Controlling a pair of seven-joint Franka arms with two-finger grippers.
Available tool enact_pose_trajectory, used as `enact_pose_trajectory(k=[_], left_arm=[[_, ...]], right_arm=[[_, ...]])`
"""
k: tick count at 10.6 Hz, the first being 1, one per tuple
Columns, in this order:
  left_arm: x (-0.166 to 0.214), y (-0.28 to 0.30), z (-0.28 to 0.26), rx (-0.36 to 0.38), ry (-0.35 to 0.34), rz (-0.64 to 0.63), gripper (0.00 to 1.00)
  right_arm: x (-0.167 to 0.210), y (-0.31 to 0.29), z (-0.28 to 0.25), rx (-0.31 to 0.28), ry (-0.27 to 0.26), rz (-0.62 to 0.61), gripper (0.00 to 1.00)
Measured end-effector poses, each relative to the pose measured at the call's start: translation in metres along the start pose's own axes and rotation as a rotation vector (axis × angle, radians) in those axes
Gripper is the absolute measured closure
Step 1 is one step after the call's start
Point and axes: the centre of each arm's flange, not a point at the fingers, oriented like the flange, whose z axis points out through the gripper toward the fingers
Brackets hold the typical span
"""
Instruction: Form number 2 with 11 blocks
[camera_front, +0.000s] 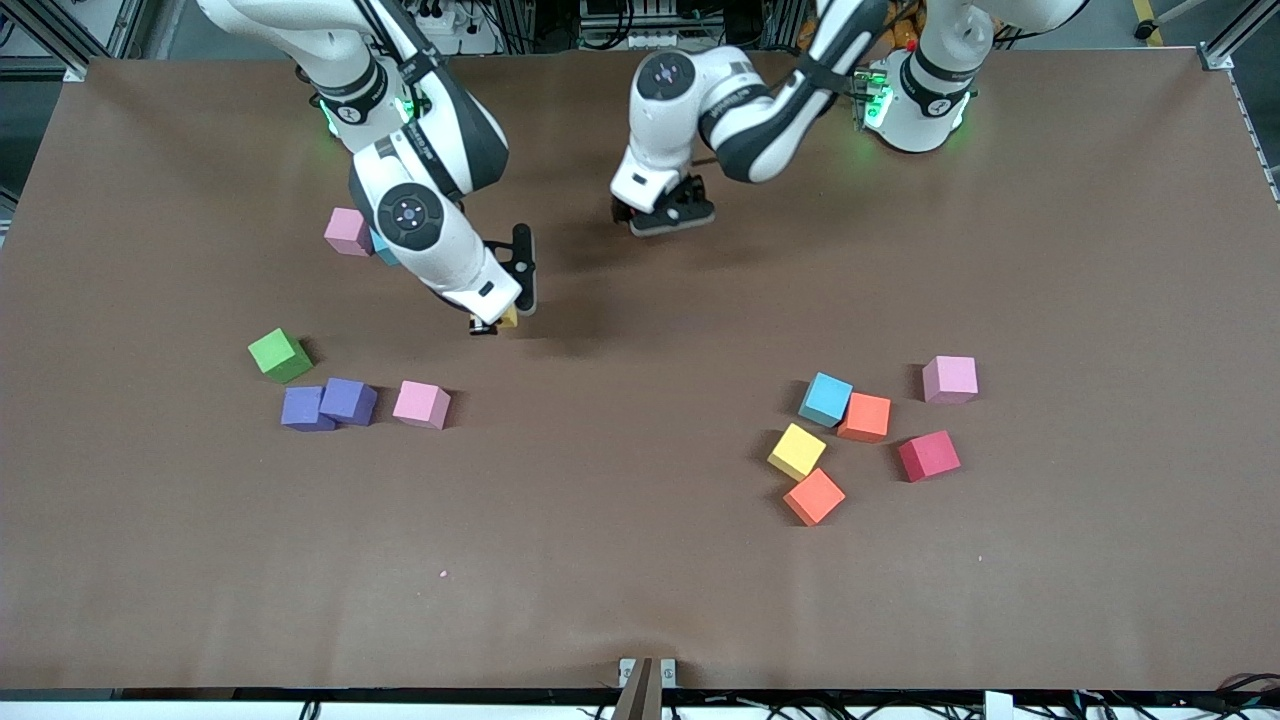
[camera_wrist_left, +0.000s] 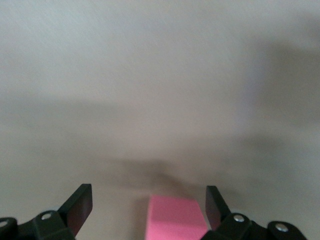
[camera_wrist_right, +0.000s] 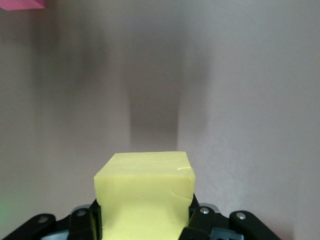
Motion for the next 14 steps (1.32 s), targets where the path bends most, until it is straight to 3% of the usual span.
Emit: enact_pose_trajectory(k=[4,8,11,14], left_arm=[[0.157,-0.080,-0.033,-0.001,0.020,-0.091,0.00],[0.302,-0.192,-0.099,0.051,-0.016,-0.245,0.00],[0.373,-0.281,-0.123,0.026,-0.010,-0.248,0.00],[0.416,-0.335,-0.100,-0.001,-0.045,-0.212,0.00]], right_arm=[[0.037,-0.038,0.011,0.041,0.024,-0.025,0.41],[0.099,-0.090,0.040,0.029,0.045,0.020,0.41],[0.126,-0.116,0.075,0.072,0.037,0.026,0.41],[0.143,-0.130,0.096,0.076,0.047,-0.002,0.41]])
